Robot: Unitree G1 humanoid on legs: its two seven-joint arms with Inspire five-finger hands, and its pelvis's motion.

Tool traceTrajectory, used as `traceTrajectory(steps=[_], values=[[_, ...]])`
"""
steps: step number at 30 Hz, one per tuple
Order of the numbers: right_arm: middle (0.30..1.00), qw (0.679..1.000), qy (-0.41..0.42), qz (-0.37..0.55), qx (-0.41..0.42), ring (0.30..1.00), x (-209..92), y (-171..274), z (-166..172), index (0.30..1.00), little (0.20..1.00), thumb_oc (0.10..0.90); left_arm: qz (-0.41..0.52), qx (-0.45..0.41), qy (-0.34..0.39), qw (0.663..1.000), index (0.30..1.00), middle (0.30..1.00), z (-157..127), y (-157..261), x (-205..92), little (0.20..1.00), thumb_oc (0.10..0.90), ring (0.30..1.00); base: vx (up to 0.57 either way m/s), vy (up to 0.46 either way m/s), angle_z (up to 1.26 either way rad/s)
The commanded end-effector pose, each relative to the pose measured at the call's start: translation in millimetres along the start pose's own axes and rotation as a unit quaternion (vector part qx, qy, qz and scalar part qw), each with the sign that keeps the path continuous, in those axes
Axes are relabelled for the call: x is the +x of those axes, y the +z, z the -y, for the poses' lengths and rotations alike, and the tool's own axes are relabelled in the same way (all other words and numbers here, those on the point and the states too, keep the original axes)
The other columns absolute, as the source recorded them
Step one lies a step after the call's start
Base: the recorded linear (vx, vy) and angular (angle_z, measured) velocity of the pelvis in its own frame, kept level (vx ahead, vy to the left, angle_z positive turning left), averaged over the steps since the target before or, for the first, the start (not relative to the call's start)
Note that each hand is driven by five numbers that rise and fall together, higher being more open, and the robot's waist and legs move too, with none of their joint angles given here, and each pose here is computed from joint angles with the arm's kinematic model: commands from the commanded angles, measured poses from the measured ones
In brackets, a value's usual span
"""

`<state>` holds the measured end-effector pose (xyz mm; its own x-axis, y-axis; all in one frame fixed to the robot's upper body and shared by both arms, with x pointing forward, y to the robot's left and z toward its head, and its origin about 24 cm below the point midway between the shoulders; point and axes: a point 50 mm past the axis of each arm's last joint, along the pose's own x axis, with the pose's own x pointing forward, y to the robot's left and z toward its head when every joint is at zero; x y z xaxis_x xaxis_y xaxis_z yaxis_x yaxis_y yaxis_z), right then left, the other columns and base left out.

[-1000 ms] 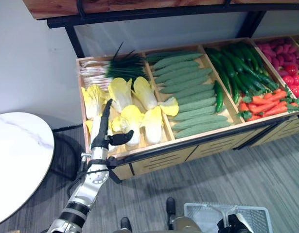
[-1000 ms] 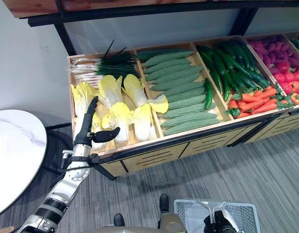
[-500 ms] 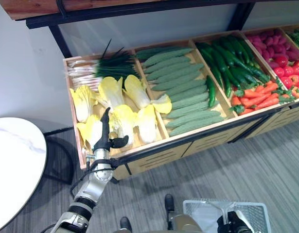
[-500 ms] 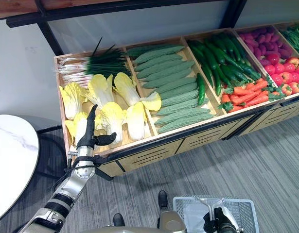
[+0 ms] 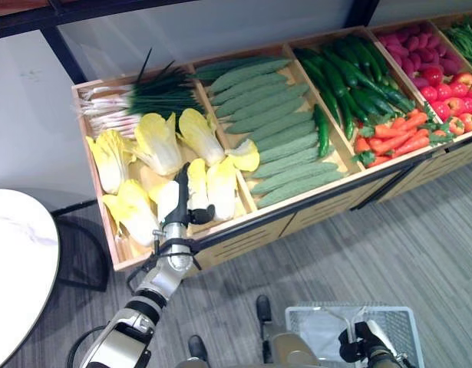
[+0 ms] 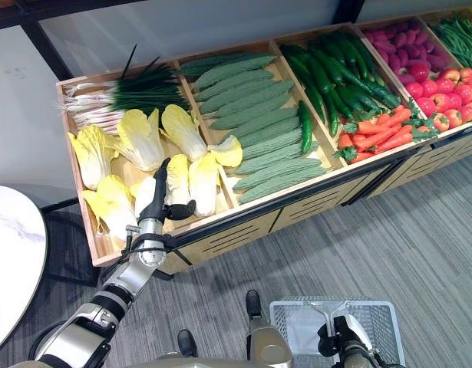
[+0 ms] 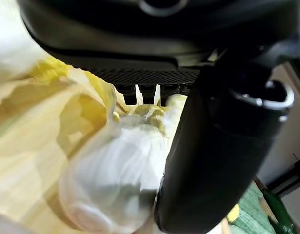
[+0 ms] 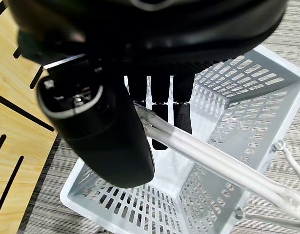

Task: Get the vegetables into the basket

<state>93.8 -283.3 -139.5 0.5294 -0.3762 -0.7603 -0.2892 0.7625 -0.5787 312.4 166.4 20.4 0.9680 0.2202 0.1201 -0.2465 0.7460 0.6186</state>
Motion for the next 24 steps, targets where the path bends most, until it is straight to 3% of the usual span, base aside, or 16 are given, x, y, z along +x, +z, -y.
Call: traceTrajectory(steps=[1,8,12,13,14,24], values=[[0.3,0.999,-0.031,0.023,-0.01,0.3,4,9,15,0.3,0.3,0.4,-0.008,-0.019,0.039,0.999,1.0,1.0,-7,19,30,1.0,0.9,1.0,0.0,0.0,0.0],[0.3,0.999,-0.035,0.026,-0.01,0.3,4,11,14,0.3,0.3,0.4,-0.12,-0.066,0.06,0.989,1.0,1.0,13,-5,16,1.0,0.9,1.0,0.0,-0.007,0.0],[0.3,0.999,-0.038,0.028,-0.011,0.3,5,14,15,0.3,0.3,0.4,-0.192,-0.061,0.027,0.979,1.0,1.0,29,-30,-3,1.0,0.9,1.0,0.0,-0.01,-0.03],[0.3,0.999,-0.039,0.029,-0.015,0.3,7,17,16,0.3,0.3,0.4,-0.239,-0.067,-0.003,0.969,0.325,0.325,41,-43,-17,0.325,0.418,0.325,0.0,0.0,0.0],[0.3,0.999,-0.038,0.034,-0.018,0.3,7,19,15,0.3,0.3,0.4,-0.249,-0.066,-0.02,0.966,0.3,0.3,46,-46,-22,0.3,0.4,0.3,0.0,0.0,0.0],[0.3,0.998,-0.036,0.047,-0.023,0.3,9,27,20,0.3,0.3,0.4,-0.24,-0.064,-0.098,0.964,0.3,0.3,57,-44,-25,0.3,0.4,0.3,0.0,0.005,-0.05]])
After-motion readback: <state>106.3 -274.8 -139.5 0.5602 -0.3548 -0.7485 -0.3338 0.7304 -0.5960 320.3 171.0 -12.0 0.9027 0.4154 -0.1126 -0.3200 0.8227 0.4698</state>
